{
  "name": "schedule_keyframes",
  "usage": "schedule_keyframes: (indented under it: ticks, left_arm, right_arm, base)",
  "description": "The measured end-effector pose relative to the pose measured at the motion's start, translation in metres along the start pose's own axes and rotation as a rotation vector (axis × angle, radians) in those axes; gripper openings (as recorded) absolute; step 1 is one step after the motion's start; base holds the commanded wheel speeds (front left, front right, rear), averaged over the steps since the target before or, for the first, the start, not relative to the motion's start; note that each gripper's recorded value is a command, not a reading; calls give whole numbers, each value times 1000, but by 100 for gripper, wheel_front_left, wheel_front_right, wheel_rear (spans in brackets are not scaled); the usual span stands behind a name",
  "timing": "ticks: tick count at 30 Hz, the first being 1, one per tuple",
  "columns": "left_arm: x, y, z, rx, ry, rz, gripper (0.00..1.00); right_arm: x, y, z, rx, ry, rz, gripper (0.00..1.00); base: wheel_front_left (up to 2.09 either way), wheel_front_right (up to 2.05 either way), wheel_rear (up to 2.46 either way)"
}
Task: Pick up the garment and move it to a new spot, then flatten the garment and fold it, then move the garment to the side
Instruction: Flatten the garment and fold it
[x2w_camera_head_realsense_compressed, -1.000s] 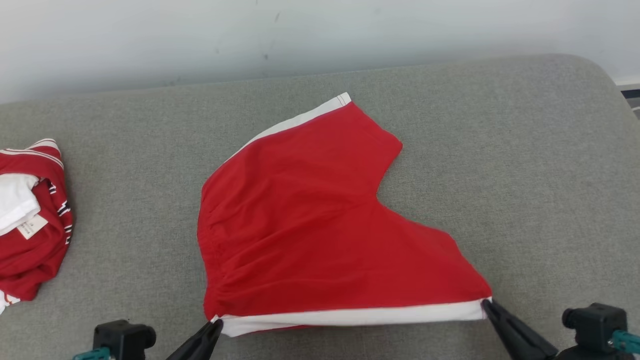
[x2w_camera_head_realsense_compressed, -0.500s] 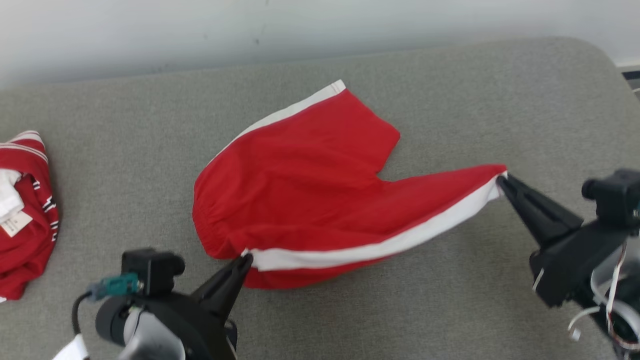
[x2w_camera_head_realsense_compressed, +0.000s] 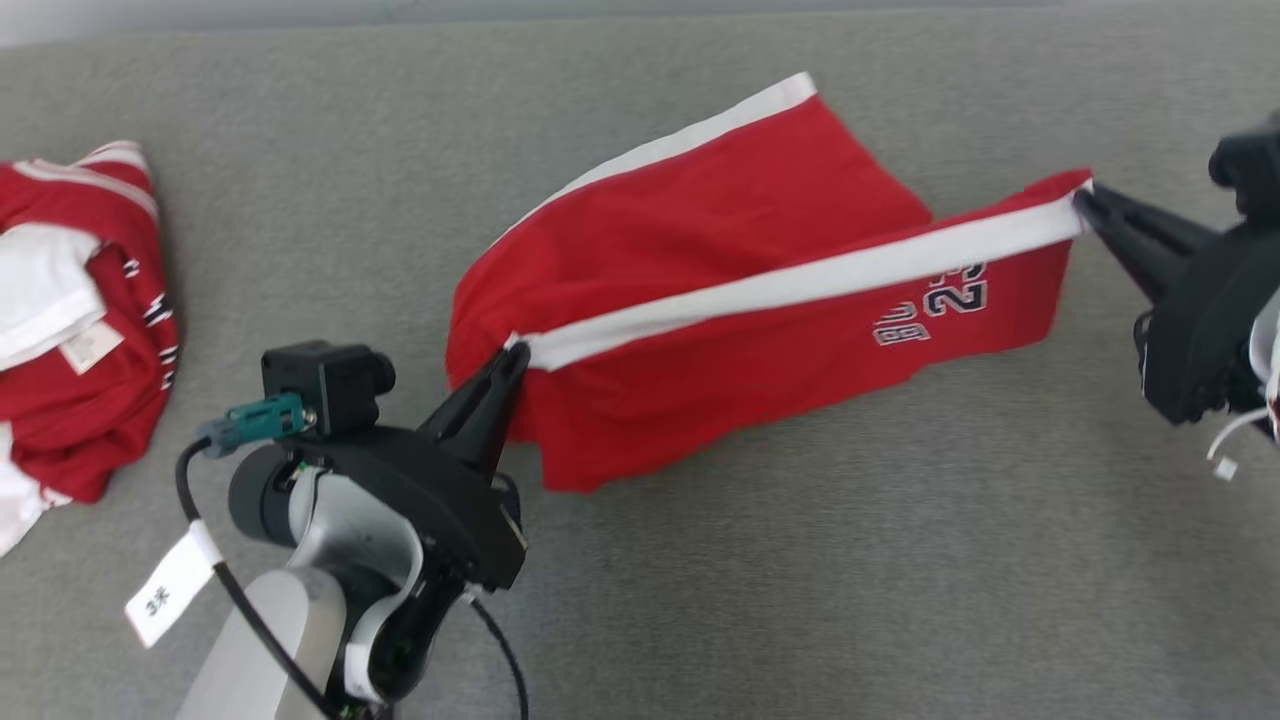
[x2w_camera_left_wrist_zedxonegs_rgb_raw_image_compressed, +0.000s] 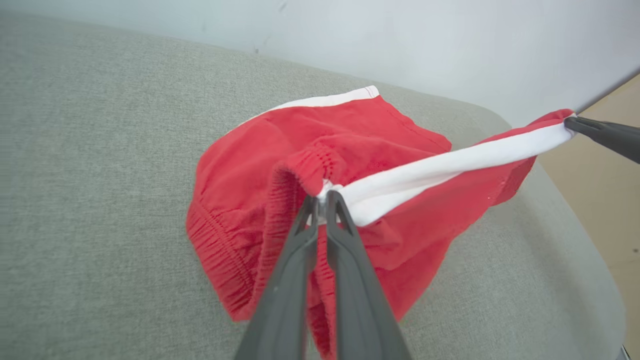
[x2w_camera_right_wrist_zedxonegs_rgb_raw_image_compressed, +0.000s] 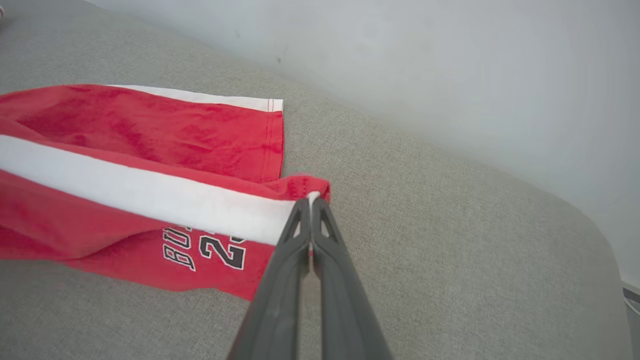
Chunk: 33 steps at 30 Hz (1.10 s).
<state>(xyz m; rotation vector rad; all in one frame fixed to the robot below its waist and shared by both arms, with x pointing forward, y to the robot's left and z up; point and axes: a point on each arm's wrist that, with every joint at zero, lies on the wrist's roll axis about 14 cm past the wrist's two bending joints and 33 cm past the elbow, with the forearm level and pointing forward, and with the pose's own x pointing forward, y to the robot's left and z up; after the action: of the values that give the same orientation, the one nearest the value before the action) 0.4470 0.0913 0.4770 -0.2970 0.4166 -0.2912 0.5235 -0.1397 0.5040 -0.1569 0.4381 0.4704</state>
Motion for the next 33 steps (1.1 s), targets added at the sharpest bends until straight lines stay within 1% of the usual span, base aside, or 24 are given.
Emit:
schedule_keyframes:
  ticks: [4, 10, 18, 22, 26, 33]
  left_arm:
    - [4, 18, 3, -18, -24, 66, 0]
    - [-1, 51, 0, -12, -38, 171, 0]
    - [-7, 74, 1, -9, -59, 245, 0]
    - [-5, 72, -1, 2, -59, 238, 0]
    - [1, 65, 3, 31, -68, 203, 0]
    - [15, 62, 21, 72, -93, 184, 0]
  right_arm:
    - [31, 9, 6, -31, 32, 43, 0]
    - [72, 35, 11, -54, 67, 122, 0]
    - [106, 59, 23, -85, 69, 183, 0]
    - [115, 62, 18, -87, 99, 188, 0]
    - [121, 56, 11, -76, 120, 172, 0]
    - [129, 51, 23, -39, 76, 156, 0]
  base:
    - [0, 0, 0]
    - [0, 0, 0]
    - [0, 0, 0]
    - [0, 0, 0]
    - [0, 0, 0]
    - [0, 0, 0]
